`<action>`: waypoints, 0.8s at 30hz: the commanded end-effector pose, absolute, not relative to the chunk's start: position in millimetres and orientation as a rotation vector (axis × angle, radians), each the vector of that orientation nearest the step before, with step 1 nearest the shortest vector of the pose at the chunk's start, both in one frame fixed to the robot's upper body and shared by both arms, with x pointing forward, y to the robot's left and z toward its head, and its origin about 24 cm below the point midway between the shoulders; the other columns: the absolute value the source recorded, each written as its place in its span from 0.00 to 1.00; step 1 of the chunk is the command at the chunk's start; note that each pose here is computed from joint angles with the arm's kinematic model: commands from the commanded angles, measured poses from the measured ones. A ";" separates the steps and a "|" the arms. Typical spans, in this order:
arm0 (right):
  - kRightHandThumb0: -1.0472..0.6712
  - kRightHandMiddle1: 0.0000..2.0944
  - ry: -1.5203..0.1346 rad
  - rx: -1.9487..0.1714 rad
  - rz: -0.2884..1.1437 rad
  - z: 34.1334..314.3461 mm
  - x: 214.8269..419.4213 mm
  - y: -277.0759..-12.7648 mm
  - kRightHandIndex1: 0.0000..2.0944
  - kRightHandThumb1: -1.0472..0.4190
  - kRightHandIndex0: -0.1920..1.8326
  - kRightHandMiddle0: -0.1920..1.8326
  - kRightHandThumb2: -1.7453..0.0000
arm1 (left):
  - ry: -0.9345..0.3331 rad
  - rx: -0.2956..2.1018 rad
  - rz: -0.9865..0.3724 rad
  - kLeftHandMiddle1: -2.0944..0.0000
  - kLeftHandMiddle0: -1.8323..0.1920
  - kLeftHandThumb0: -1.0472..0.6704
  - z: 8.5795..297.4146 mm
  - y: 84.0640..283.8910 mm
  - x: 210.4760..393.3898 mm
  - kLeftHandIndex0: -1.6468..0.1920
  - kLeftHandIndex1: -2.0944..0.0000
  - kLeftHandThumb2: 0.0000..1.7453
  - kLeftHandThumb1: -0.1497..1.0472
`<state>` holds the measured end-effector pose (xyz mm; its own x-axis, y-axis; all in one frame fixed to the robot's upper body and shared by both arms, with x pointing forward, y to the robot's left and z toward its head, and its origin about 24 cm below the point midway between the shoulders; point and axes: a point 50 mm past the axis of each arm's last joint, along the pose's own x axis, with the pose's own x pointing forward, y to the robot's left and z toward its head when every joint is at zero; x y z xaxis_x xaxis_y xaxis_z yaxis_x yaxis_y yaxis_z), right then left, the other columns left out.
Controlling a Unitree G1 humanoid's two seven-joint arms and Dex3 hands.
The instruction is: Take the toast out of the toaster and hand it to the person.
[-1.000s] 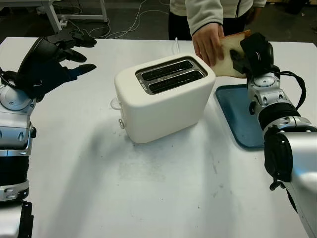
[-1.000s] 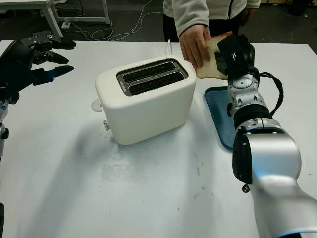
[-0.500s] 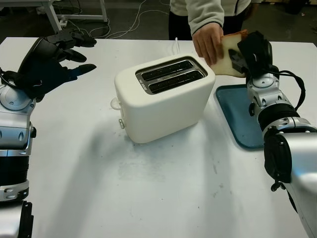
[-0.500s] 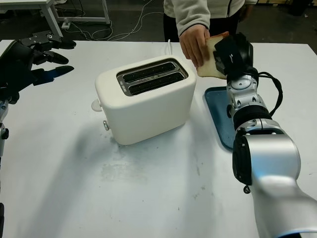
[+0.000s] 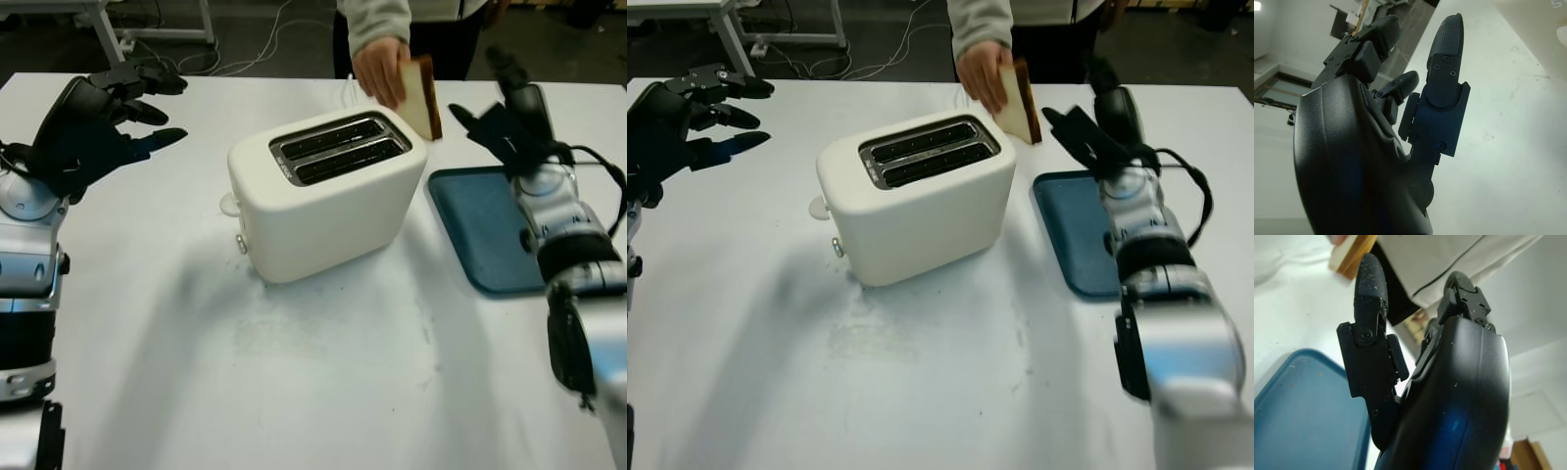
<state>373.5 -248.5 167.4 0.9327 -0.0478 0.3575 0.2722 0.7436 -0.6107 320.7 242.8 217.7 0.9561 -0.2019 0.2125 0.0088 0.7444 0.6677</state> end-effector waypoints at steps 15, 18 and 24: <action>0.28 0.00 -0.461 -0.511 0.060 155.1 227.2 -180.7 0.01 0.09 0.11 0.11 0.63 | -0.398 0.403 0.076 0.59 0.89 0.33 181.0 233.8 250.9 0.79 0.79 0.13 0.89; 0.29 0.00 -0.422 -0.487 0.057 145.9 215.3 -173.5 0.01 0.09 0.11 0.11 0.61 | -0.401 0.367 0.118 0.59 0.90 0.33 168.8 229.1 235.7 0.80 0.80 0.15 0.89; 0.36 0.00 -0.226 -0.406 -0.016 109.0 215.8 -173.4 0.01 0.09 0.12 0.11 0.61 | -0.418 0.301 0.173 0.59 0.89 0.31 135.4 220.4 224.4 0.79 0.80 0.20 0.89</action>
<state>216.0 -172.3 118.3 0.9614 0.0613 0.2683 0.0544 0.9134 -0.4033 225.9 223.5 142.3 0.8994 0.0992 0.4258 -0.2251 0.9400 0.2565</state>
